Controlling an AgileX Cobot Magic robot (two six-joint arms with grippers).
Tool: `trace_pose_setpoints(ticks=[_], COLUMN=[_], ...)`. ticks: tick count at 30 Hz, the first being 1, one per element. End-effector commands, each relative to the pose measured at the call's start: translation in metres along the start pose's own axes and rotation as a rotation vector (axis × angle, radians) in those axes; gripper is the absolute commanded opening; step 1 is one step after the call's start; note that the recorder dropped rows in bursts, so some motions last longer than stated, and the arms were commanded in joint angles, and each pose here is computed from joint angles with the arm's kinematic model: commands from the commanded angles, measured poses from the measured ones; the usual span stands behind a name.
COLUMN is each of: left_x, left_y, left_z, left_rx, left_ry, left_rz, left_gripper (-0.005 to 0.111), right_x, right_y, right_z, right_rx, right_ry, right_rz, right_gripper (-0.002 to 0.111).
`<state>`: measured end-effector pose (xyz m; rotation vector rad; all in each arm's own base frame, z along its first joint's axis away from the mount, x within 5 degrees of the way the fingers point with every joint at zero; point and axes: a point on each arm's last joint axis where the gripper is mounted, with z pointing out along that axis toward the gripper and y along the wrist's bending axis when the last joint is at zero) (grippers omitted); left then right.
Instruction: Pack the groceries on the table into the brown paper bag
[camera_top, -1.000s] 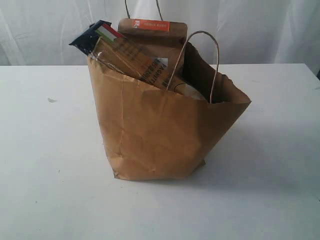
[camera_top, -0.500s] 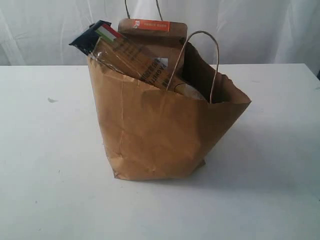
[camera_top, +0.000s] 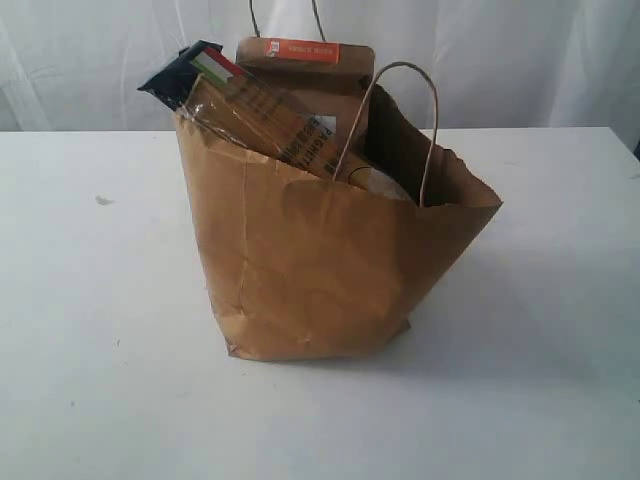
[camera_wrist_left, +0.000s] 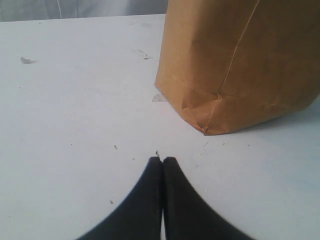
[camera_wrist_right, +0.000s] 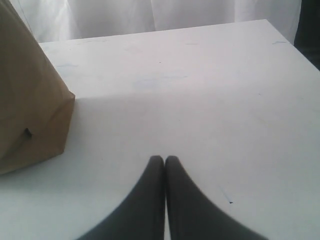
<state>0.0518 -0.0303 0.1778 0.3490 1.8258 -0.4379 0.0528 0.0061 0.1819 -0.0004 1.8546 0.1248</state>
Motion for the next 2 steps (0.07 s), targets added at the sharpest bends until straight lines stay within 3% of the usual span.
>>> trace_pose_setpoints(ticks=[1, 2], left_x=[0.0012, 0.0012], left_y=[0.0001, 0.0001], left_z=[0.0, 0.0], left_rx=[-0.001, -0.001], left_ry=[0.002, 0.002], left_rz=[-0.004, -0.004], left_gripper=[0.0, 0.0], right_x=[0.0016, 0.0016], right_y=[-0.0007, -0.0007], right_z=[0.0003, 0.0003], right_rx=[0.009, 0.009], right_ry=[-0.004, -0.004], right_rz=[-0.004, -0.004], right_gripper=[0.0, 0.0])
